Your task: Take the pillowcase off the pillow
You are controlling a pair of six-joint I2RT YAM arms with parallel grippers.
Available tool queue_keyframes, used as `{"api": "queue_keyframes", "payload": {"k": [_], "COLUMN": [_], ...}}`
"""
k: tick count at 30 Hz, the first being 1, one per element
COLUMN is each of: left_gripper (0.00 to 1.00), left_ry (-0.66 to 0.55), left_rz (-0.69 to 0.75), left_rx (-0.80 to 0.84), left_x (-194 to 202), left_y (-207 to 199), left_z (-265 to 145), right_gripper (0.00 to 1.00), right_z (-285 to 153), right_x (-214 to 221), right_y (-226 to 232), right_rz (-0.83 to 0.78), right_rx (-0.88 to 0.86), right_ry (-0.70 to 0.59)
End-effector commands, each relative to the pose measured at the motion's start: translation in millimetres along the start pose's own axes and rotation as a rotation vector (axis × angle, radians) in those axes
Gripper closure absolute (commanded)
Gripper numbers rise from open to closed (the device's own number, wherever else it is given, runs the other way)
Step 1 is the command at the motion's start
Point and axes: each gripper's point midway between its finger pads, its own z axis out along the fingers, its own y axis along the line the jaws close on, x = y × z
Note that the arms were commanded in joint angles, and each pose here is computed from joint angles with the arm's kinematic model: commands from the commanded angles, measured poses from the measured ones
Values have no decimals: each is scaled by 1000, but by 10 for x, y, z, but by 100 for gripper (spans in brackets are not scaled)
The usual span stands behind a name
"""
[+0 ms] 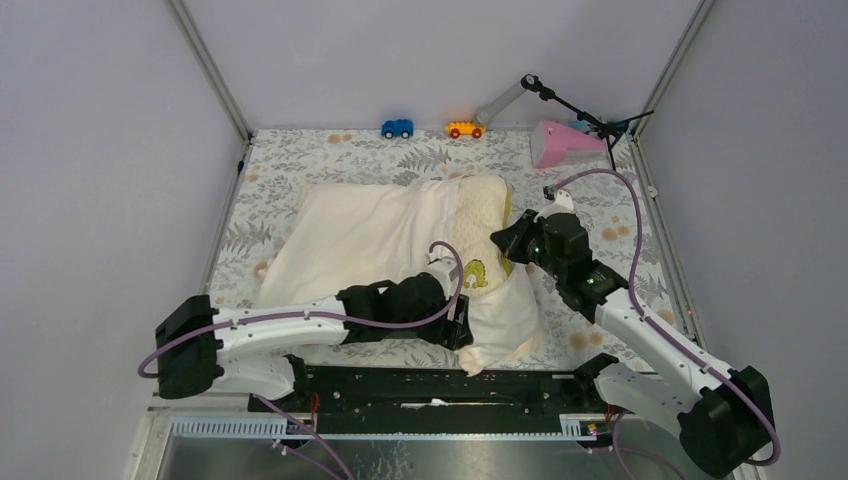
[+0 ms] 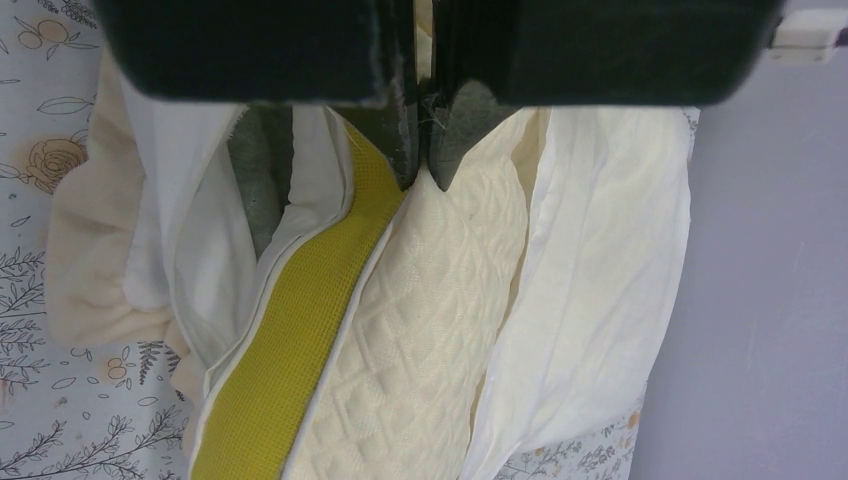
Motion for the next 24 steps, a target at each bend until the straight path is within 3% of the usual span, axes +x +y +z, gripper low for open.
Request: {"api": "queue_keyframes", "payload": {"k": [1, 3, 4, 6, 11, 15, 21, 24], "left_gripper": [39, 85, 100, 100, 100, 100, 100, 100], "left_ry": [-91, -83, -72, -36, -16, -5, -91, -117], "left_rz": [-92, -89, -84, -69, -87, -134, -195, -206], "left_rx": [-72, -34, -20, -69, -444, -529, -720, -697], "left_x": [-223, -195, -170, -109, -53, 15, -82, -176], "left_y": [41, -4, -17, 89, 929, 1303, 1753, 1731], "left_z": [89, 141, 168, 205, 102, 53, -232, -262], "right_gripper": [100, 100, 100, 100, 100, 100, 100, 100], "right_z": [-116, -130, -139, -166, -327, -551, -861, -882], "right_x": [-465, -487, -505, -568, -998, -1396, -1726, -1719], "right_y": [318, 303, 303, 315, 431, 515, 435, 375], "right_rz": [5, 5, 8, 11, 54, 92, 74, 67], "right_rx": [-76, -67, -64, -54, -14, 24, 115, 141], "right_ry": [-146, -156, -163, -180, -295, -416, -547, -555]}}
